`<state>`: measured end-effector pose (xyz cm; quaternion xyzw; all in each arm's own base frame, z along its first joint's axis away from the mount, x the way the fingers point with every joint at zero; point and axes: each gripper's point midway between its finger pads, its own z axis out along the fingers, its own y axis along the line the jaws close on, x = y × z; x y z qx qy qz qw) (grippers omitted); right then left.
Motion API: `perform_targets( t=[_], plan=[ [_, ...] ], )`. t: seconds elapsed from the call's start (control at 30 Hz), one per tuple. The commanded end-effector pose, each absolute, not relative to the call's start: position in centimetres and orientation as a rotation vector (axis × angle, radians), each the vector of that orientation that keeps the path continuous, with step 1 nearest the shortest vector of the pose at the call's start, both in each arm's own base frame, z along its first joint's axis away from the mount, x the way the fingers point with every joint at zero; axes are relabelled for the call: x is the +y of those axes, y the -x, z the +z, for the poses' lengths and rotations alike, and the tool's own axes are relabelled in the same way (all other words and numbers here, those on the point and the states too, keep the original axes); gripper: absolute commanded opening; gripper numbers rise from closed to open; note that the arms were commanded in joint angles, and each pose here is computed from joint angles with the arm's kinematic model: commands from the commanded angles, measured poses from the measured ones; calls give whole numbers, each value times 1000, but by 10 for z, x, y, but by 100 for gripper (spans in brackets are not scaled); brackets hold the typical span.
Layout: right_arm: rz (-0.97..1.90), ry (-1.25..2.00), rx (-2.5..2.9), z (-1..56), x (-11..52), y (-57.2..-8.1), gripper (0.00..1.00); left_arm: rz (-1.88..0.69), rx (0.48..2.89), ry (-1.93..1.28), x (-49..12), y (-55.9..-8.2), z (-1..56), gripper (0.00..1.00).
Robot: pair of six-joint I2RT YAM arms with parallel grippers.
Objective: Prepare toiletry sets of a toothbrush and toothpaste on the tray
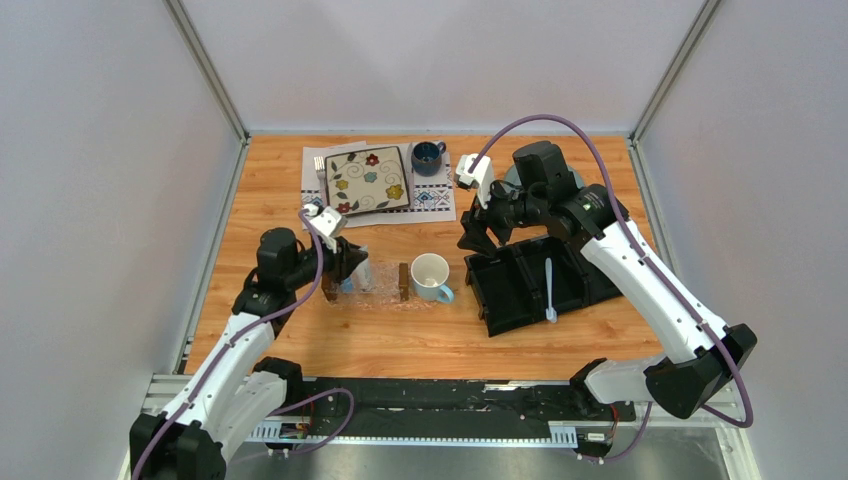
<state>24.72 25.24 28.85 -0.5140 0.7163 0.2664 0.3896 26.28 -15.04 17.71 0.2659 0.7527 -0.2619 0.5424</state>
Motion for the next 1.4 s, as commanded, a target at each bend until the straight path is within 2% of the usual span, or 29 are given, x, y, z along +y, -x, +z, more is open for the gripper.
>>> perform_targets(
  t=[0.0, 0.23, 0.53, 0.87, 1.07, 1.37],
  plan=[
    [642, 1296, 1768, 303, 248, -249, 66, -579, 1696, -644, -147, -265, 208, 39],
    [623, 1296, 1769, 304, 245, -248, 66, -581, 1664, -630, -146, -259, 234, 48],
    [442, 1217, 1898, 278, 217, -263, 65, -580, 1615, -628, -145, -249, 286, 51],
    [173, 974, 2173, 228, 132, -274, 65, -548, 1564, -691, -144, -239, 348, 52],
    [102, 759, 2337, 198, 79, -270, 62, -552, 1581, -713, -145, -240, 348, 52],
    [106, 652, 2547, 139, 48, -251, 63, -545, 1621, -720, -146, -251, 331, 52]
  ],
)
